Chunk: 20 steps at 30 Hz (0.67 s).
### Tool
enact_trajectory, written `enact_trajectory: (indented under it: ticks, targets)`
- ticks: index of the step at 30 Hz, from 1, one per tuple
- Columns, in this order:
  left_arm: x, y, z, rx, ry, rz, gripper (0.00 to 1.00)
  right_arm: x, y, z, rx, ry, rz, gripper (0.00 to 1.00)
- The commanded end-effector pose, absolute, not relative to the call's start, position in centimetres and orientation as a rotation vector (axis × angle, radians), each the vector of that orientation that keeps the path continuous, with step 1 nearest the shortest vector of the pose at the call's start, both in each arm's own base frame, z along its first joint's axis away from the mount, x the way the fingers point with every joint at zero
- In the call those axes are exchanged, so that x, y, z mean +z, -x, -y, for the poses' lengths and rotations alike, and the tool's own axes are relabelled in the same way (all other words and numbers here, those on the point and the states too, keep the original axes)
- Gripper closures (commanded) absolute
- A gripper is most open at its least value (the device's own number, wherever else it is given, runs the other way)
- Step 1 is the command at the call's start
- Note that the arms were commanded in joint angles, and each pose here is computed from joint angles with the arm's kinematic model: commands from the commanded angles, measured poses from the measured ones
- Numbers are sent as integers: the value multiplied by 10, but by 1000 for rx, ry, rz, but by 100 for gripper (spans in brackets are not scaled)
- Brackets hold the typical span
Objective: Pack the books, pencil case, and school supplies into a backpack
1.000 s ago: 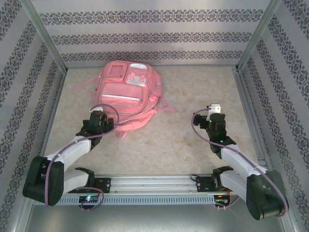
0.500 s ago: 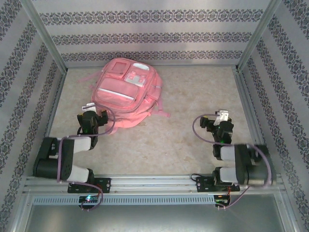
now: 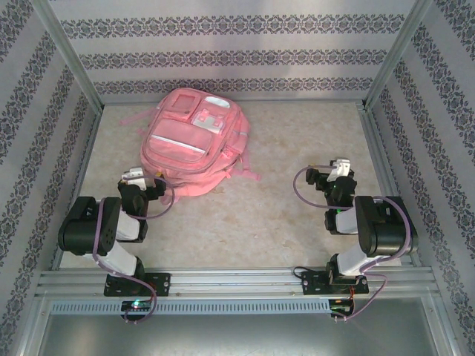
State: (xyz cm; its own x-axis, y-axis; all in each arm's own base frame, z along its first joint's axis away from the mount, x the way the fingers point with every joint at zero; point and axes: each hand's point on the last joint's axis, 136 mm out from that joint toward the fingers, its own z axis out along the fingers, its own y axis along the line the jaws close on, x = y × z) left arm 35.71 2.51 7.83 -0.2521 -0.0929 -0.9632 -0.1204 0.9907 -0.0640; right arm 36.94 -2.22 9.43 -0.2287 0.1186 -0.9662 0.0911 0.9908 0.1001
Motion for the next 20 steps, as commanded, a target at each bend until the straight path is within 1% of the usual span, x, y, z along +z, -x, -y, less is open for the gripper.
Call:
enact_trajectory:
  ticks: [1, 15, 20]
  targets:
    - [102, -360, -28, 26, 168, -1717, 0, 111, -368, 28, 6, -197, -1722, 2]
    - [103, -365, -26, 27, 150, -1718, 0, 111, -368, 28, 5, -198, -1722, 2]
    - [104, -360, -19, 0, 110, -1710, 0, 112, -368, 28, 6, -198, -1721, 2]
